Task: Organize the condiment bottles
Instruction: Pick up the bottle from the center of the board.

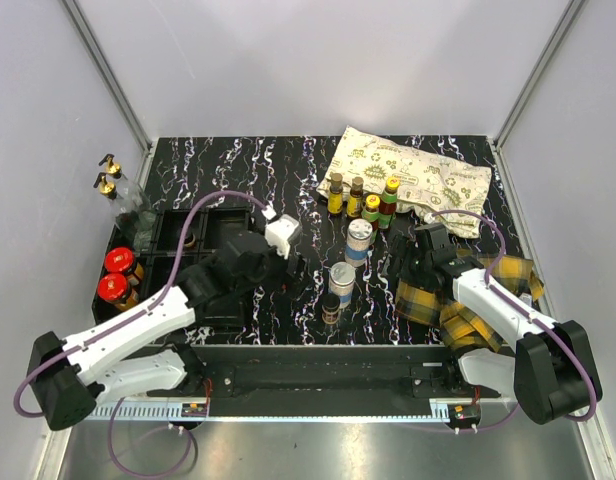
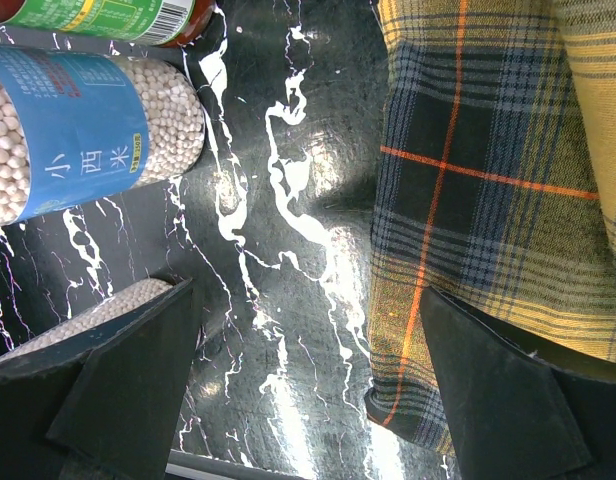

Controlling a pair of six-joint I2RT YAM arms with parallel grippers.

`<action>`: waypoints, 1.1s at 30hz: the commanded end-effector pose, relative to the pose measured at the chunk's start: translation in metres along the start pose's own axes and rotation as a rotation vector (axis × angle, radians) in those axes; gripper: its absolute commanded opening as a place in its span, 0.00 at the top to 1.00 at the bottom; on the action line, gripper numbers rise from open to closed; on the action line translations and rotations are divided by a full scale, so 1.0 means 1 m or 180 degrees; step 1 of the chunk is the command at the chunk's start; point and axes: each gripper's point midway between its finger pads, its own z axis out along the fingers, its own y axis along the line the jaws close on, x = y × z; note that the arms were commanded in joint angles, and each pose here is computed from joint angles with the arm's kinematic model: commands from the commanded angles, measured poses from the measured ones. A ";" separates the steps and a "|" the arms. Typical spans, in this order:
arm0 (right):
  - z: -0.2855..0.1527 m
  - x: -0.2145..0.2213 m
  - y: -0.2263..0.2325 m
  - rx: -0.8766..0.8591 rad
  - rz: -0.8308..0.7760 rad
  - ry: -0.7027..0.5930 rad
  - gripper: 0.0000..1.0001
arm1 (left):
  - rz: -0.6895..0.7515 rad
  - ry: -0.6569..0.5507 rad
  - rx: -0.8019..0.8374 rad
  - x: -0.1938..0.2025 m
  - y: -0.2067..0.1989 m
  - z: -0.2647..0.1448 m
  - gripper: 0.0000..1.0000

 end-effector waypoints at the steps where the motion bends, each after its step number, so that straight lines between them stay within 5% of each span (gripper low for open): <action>1: -0.002 -0.010 0.004 -0.0049 0.0039 -0.0131 0.00 | 0.0343 -0.0064 0.0423 -0.002 -0.031 0.014 0.08; 25: -0.001 -0.005 0.002 -0.0053 0.0030 -0.0097 0.00 | 0.0601 0.0210 0.0571 0.054 -0.079 0.072 0.09; 33: 0.000 -0.003 0.000 -0.0042 0.0022 -0.0087 0.00 | 0.0561 0.0114 0.0422 0.050 -0.074 0.078 0.21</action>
